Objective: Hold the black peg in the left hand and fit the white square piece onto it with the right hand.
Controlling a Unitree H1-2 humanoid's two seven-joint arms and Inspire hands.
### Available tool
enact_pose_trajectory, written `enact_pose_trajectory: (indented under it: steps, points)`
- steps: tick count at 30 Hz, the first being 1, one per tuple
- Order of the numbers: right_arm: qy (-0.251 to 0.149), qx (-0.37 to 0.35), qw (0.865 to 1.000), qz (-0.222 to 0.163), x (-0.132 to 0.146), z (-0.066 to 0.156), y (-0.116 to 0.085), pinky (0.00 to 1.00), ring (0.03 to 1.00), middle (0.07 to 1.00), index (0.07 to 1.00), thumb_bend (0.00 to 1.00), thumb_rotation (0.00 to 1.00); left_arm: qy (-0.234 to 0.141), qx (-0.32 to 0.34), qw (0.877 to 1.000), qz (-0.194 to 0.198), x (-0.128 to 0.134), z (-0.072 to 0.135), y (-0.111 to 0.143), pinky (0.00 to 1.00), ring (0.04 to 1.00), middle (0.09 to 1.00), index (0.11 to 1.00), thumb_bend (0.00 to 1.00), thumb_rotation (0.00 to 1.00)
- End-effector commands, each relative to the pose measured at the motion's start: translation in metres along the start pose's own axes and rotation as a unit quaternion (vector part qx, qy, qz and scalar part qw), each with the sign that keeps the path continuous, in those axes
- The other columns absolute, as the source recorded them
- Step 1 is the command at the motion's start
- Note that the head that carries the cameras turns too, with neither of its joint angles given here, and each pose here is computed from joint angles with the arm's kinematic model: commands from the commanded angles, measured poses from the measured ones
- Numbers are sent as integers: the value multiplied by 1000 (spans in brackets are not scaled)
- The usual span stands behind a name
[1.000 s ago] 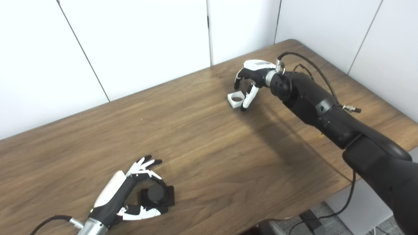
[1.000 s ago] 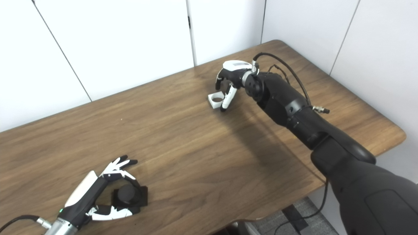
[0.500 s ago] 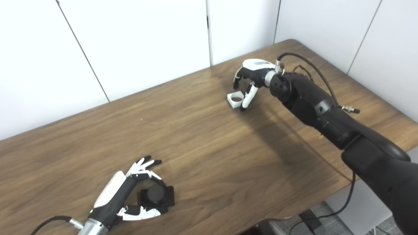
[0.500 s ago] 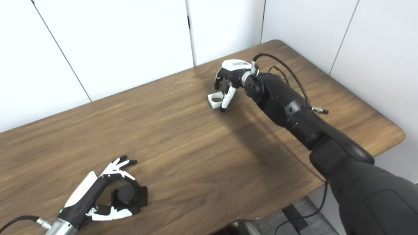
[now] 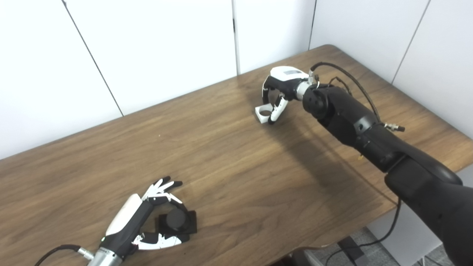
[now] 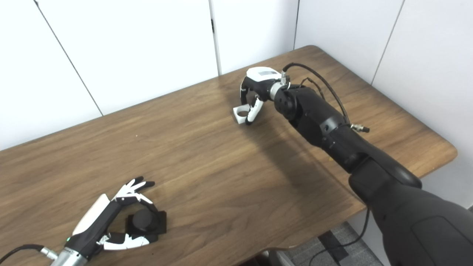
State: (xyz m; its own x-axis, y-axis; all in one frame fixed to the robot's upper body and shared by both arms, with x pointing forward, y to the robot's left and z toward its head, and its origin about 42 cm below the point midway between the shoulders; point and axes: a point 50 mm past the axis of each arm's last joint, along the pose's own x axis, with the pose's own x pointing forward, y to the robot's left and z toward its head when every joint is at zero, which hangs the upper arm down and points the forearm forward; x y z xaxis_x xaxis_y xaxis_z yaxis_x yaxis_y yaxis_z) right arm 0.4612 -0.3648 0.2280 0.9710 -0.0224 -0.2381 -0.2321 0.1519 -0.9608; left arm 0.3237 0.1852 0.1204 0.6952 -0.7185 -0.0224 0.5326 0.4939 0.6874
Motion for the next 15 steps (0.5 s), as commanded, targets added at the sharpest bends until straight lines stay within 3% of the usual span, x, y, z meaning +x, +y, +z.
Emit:
enact_pose_trajectory:
  steps: [1, 8, 15]
  points:
    - [5, -7, 1000, 10, -1, 0, 11, 711, 811, 774, 485, 517, 135, 44, 9, 997, -55, -17, -15, -16, 1000, 1000, 911, 488, 522, 54]
    - [7, -5, 1000, 10, -3, -2, 11, 708, 817, 774, 486, 517, 136, 43, 8, 997, -56, -18, -15, -15, 1000, 1000, 914, 488, 522, 55]
    - [-19, -5, 1000, -5, -6, 5, 0, 719, 816, 776, 484, 518, 135, 43, 9, 997, -56, -18, -16, -16, 1000, 1000, 913, 488, 522, 54]
